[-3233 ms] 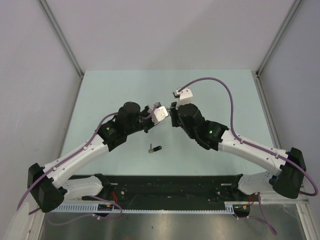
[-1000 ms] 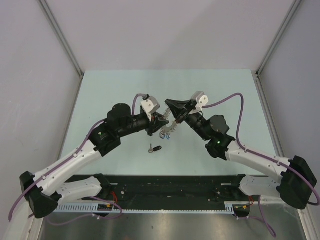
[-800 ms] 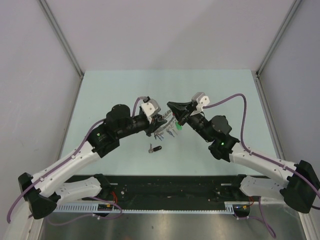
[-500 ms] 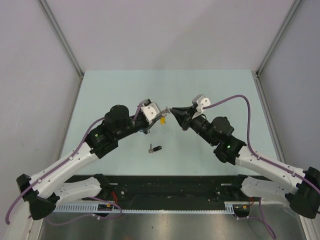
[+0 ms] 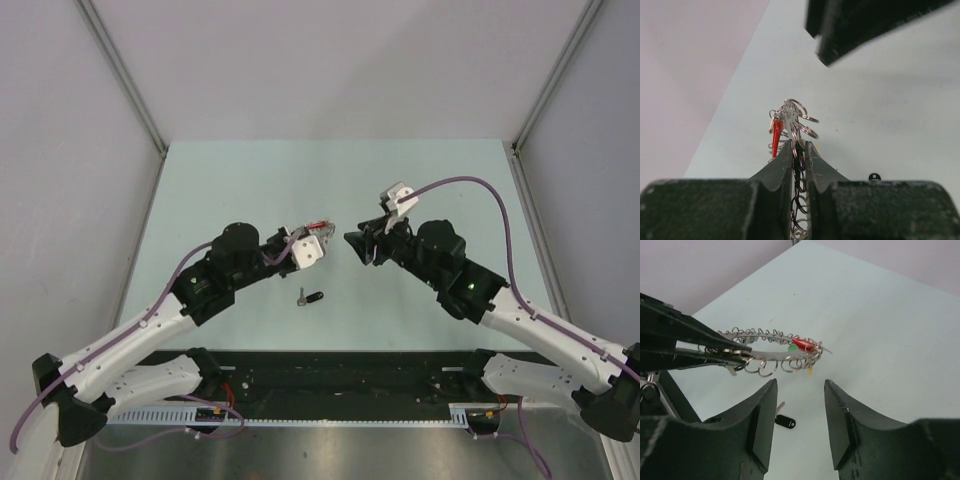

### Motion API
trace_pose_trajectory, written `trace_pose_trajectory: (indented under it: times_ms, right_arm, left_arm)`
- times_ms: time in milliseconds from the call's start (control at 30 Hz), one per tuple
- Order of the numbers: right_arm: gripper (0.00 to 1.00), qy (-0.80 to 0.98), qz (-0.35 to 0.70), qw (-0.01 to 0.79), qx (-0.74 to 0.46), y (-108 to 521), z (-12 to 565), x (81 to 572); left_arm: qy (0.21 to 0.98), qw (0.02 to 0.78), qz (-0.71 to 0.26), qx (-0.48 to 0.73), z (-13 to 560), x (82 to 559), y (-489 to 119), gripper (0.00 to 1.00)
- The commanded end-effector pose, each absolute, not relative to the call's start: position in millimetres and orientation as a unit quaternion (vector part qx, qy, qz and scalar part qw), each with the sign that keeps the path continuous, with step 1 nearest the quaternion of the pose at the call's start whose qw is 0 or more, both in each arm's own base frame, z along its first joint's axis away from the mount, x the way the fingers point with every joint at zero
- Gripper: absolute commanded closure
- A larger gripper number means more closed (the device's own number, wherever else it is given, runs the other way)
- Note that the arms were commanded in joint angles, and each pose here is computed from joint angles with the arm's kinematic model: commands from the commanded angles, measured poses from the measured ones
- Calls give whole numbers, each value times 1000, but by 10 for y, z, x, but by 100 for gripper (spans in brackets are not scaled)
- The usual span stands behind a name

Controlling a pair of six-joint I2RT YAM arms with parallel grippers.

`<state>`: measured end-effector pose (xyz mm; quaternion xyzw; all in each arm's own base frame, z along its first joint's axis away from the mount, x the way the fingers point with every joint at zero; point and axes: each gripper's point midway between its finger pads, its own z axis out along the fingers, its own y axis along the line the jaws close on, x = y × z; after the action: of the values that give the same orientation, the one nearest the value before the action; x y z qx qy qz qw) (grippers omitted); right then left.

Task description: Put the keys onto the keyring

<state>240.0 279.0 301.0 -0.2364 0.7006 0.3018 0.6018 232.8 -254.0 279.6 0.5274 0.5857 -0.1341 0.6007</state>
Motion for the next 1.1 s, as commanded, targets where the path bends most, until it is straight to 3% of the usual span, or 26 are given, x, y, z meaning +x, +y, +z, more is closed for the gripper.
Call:
trace_pose_trajectory:
  times_ms: [0, 367, 1067]
  right_arm:
    - [52, 724, 318, 551, -266, 2697, 3045, 2398]
    - [54, 718, 409, 444, -347, 2863, 2805, 2236]
    - [57, 701, 441, 430, -360, 3072, 2718, 2356]
  left_arm:
    - [488, 638, -129, 582, 3008, 2157, -2599, 100]
    - [448, 635, -138, 614, 2908, 2026, -2630, 100]
    - [424, 647, -154, 615, 2949, 1928, -2653, 100]
